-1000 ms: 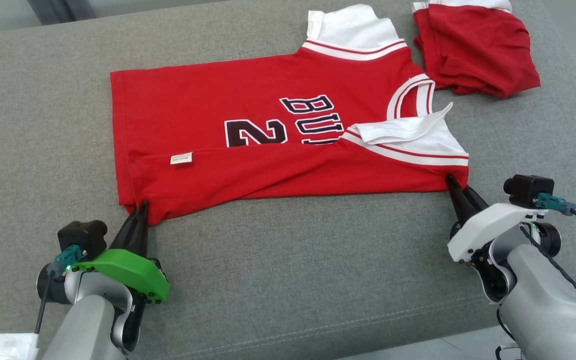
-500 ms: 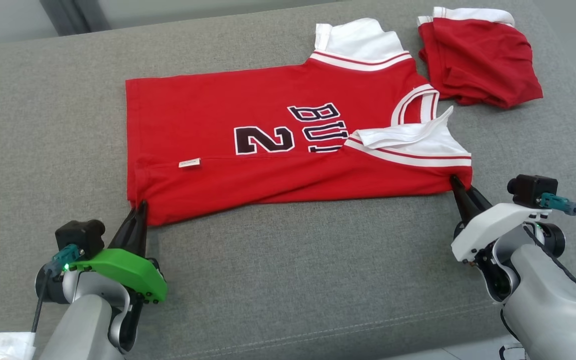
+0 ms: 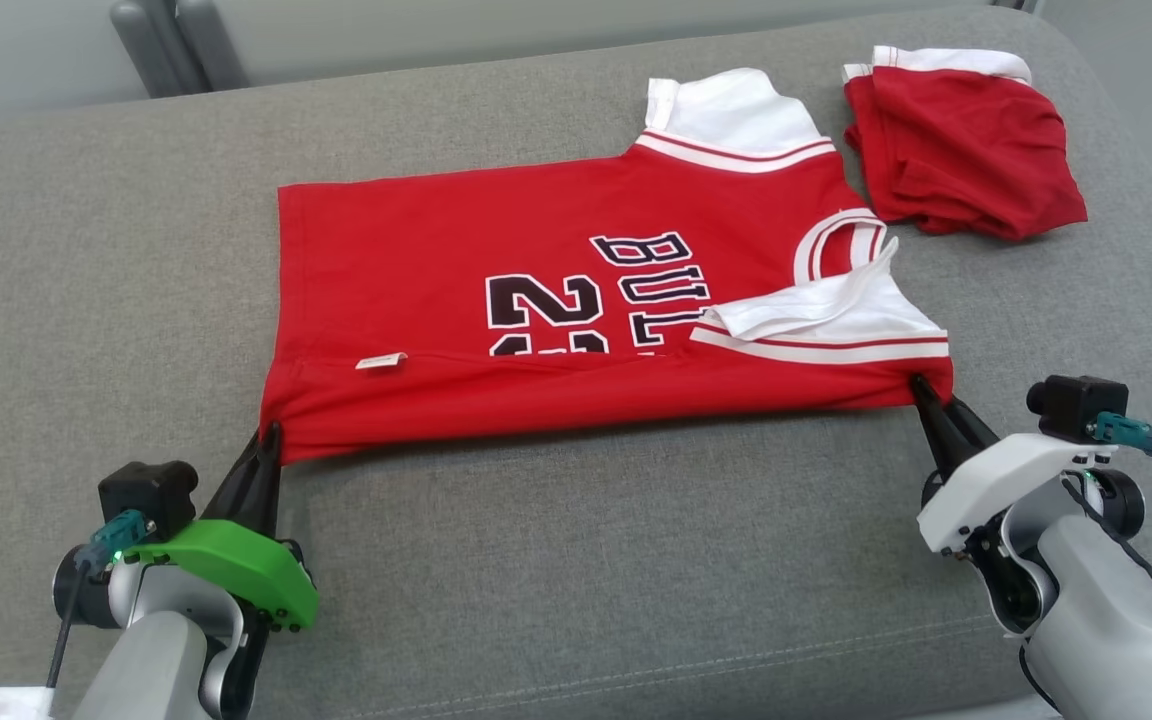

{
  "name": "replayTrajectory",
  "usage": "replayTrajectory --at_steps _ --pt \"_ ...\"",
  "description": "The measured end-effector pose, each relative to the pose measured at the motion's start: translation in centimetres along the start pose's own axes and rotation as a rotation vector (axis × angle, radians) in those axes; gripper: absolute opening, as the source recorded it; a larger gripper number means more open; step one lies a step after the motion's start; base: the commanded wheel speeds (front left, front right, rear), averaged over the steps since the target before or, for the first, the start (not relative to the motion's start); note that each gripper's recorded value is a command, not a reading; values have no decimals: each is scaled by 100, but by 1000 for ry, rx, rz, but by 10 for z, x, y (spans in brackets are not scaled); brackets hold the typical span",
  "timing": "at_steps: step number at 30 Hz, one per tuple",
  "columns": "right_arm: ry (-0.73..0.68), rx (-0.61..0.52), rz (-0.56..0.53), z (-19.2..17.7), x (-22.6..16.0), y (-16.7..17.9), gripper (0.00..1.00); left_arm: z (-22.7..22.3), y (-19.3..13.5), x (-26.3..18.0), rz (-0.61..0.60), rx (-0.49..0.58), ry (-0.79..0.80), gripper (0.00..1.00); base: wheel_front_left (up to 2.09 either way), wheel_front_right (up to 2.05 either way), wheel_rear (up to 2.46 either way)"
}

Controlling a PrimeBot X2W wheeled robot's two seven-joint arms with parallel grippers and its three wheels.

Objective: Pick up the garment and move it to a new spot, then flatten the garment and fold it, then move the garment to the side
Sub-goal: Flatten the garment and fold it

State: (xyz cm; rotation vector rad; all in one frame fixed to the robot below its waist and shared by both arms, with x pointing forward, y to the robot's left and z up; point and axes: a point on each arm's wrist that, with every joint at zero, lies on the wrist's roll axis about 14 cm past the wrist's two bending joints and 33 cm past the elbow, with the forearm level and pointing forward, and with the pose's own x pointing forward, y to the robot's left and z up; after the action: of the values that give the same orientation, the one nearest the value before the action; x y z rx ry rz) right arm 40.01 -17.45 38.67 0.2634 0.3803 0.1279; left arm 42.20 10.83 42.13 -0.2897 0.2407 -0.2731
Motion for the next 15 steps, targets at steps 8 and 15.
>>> replayTrajectory --at_steps 8,15 --pt "-5 13 6 -2 -10 -1 0 -4 7 -14 9 20 11 0 0 0 0" --pt "3 38 6 -10 -22 -2 0 -17 10 -31 8 28 45 0 0 0 0"
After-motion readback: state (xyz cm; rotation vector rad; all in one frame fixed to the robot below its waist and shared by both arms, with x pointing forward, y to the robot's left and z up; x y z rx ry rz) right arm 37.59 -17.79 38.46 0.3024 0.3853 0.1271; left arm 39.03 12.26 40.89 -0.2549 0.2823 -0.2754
